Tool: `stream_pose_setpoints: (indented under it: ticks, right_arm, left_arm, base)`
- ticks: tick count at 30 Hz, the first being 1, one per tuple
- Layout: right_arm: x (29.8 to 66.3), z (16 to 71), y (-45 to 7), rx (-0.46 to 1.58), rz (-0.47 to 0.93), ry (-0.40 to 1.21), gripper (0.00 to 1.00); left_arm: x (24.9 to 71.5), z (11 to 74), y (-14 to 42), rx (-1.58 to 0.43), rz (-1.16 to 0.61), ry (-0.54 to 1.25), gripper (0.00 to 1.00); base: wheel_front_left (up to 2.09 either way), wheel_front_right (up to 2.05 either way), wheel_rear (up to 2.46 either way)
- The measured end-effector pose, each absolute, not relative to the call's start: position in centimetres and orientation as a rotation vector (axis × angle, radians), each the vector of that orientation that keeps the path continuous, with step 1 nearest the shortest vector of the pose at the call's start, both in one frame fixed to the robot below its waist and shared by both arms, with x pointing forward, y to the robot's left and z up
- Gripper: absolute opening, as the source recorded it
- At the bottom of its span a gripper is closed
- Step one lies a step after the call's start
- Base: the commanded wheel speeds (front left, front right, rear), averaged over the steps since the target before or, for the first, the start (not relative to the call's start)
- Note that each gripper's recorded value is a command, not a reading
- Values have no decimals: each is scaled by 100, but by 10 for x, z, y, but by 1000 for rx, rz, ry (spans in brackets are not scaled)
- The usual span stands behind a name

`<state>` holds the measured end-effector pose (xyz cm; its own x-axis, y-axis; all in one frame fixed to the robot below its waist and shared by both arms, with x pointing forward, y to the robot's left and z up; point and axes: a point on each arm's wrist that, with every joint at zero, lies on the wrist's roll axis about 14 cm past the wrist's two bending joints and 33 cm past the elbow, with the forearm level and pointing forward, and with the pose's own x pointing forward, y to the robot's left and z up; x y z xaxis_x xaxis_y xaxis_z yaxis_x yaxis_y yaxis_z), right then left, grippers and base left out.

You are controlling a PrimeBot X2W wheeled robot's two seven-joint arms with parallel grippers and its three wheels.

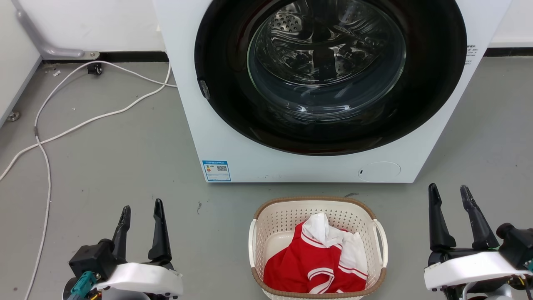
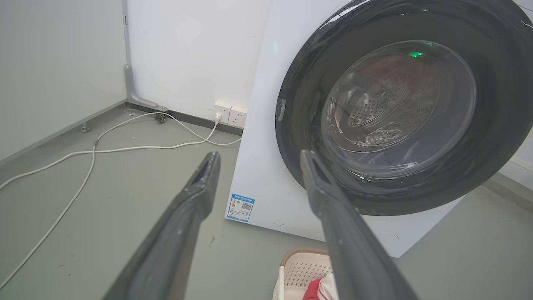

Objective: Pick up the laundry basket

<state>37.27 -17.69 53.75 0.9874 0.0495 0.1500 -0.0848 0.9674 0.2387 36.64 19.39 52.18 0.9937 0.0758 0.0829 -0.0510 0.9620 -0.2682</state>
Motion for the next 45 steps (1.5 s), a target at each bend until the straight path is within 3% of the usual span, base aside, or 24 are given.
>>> stream_pose_setpoints:
  ticks: [45]
  right_arm:
    - [363,536,-171,56,95,-176,100]
  left_arm:
    - [355,527,189,-2,35,-148,100]
  base:
    - [0,0,0]
